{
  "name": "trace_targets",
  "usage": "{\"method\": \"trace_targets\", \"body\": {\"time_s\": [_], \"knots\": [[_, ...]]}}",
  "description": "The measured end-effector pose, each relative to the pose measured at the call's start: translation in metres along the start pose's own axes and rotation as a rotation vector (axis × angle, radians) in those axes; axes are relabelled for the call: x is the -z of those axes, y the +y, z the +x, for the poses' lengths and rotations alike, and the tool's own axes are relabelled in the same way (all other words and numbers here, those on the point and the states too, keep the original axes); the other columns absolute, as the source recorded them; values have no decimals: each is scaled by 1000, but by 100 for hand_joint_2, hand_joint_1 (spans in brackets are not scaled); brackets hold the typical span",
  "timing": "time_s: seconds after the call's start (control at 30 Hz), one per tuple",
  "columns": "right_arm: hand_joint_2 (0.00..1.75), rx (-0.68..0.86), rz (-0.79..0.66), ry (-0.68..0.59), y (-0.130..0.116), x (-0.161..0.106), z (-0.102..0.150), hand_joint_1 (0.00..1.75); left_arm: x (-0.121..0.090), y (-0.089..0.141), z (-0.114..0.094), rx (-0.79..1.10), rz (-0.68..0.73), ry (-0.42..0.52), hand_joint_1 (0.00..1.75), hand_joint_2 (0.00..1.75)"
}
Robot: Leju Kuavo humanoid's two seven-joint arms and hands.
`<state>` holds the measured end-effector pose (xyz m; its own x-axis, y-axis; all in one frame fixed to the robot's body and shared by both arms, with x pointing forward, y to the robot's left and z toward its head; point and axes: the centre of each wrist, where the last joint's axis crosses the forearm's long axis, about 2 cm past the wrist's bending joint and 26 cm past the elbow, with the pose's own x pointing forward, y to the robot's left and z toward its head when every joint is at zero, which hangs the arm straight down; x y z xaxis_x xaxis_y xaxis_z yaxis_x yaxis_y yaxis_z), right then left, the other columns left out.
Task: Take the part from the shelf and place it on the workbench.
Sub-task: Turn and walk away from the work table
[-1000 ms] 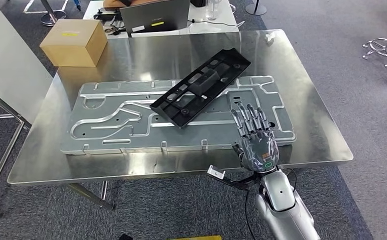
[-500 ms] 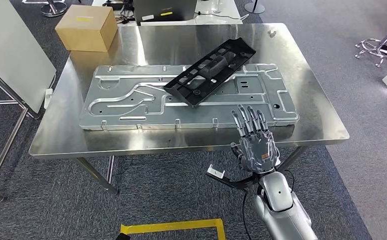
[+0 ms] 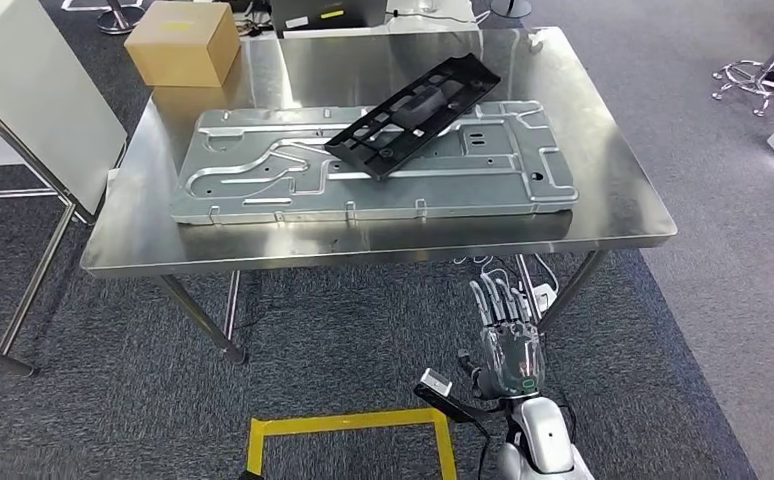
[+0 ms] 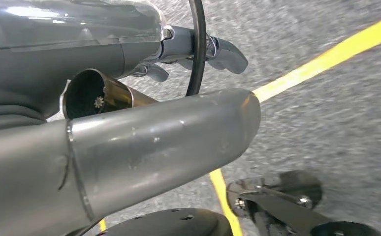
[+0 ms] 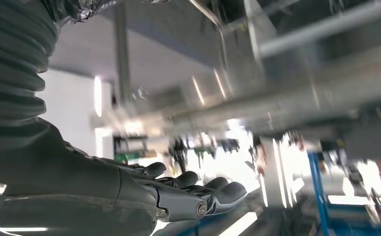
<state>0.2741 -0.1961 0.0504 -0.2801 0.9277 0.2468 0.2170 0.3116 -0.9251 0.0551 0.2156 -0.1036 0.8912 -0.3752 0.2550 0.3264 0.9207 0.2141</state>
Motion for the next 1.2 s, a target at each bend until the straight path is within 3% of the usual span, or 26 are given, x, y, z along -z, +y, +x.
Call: {"method": "trace_targets", "body": {"time_s": [0.13, 0.23, 0.4, 0.53, 0.63, 0.73, 0.9, 1.03, 1.2], "knots": [[175, 19, 98, 109, 19, -22, -14, 0, 0, 1, 1, -2, 2, -1, 0, 0], [175, 66, 221, 272, 39, -51, -30, 0, 0, 1, 0, -13, 7, 6, 0, 0], [175, 227, 581, 693, 69, -132, -51, 0, 0, 1, -2, -21, 12, 7, 0, 0], [175, 371, 924, 1143, 78, -206, -52, 0, 0, 1, -2, -18, 14, 9, 0, 0], [175, 455, 1032, 1382, 78, -236, -50, 0, 0, 1, -2, -18, 15, 13, 0, 0], [175, 523, 1023, 1430, 79, -250, -44, 0, 0, 2, -2, -4, 13, 15, 0, 0], [175, 594, 933, 1338, 80, -252, -38, 0, 0, 2, -3, 7, 12, 8, 0, 0], [0, 608, 913, 1316, 81, -252, -36, 0, 1, 3, -3, 3, 15, 6, 0, 0], [0, 607, 931, 1347, 82, -248, -33, 0, 1, 5, -4, -6, 24, 12, 0, 0]]}}
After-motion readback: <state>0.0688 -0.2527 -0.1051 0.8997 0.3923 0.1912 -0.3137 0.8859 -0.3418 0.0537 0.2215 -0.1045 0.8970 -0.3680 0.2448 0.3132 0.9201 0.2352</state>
